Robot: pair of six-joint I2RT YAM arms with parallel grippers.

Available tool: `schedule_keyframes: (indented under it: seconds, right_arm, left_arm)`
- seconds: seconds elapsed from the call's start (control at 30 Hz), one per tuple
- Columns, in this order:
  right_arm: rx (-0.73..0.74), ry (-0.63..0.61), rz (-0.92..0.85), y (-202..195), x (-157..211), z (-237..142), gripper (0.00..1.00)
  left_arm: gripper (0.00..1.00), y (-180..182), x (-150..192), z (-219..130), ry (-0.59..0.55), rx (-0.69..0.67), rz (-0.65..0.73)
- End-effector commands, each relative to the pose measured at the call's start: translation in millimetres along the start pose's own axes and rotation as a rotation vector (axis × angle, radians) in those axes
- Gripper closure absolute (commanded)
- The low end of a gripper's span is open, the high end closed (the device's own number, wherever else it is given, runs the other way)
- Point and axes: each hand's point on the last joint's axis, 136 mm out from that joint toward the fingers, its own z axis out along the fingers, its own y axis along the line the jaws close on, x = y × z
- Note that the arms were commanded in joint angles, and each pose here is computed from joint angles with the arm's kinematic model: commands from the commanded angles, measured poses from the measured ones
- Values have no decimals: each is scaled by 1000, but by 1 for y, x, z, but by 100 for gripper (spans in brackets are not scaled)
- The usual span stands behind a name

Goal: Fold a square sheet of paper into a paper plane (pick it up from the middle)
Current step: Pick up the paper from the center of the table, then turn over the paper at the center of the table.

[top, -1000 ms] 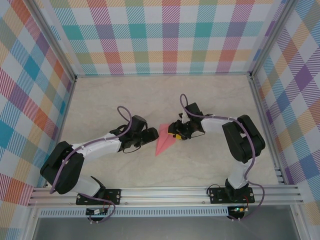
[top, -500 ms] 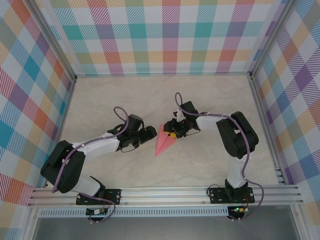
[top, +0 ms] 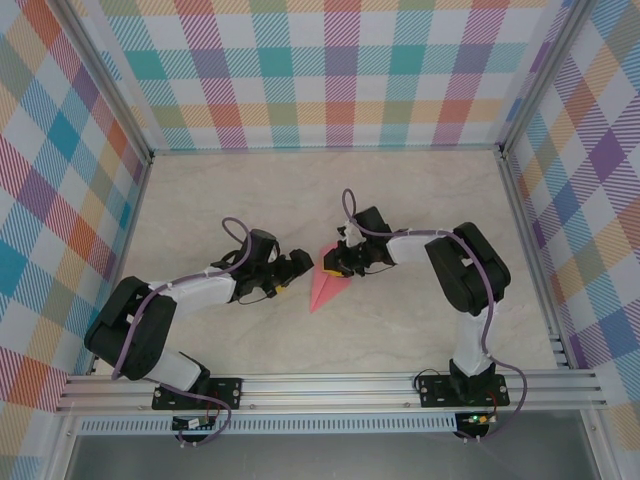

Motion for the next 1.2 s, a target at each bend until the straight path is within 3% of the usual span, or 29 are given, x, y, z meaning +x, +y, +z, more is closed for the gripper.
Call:
schedule_keyframes:
  seconds: [0.0, 0.23, 0.37, 0.6, 0.87, 1.17]
  right_arm:
    - [-55, -40, -84, 19, -5, -7, 91]
    - [-226, -107, -198, 86, -17, -58, 92]
    - [-325, -111, -226, 118, -22, -85, 91]
    - [-422, -95, -246, 154, -24, -110, 91]
    - [-452, -28, -220, 156, -17, -108, 90]
    - [-443, 2, -188, 148, -17, -103, 89]
  left_arm:
    - [0, -7, -3, -5, 7, 71, -14]
    - [0, -43, -5, -27, 20, 243, 32]
    - [0, -80, -5, -45, 35, 418, 47]
    - [3, -119, -7, -69, 40, 607, 57]
    - [33, -140, -13, -87, -10, 714, 98]
    - [57, -139, -18, -91, -55, 722, 96]
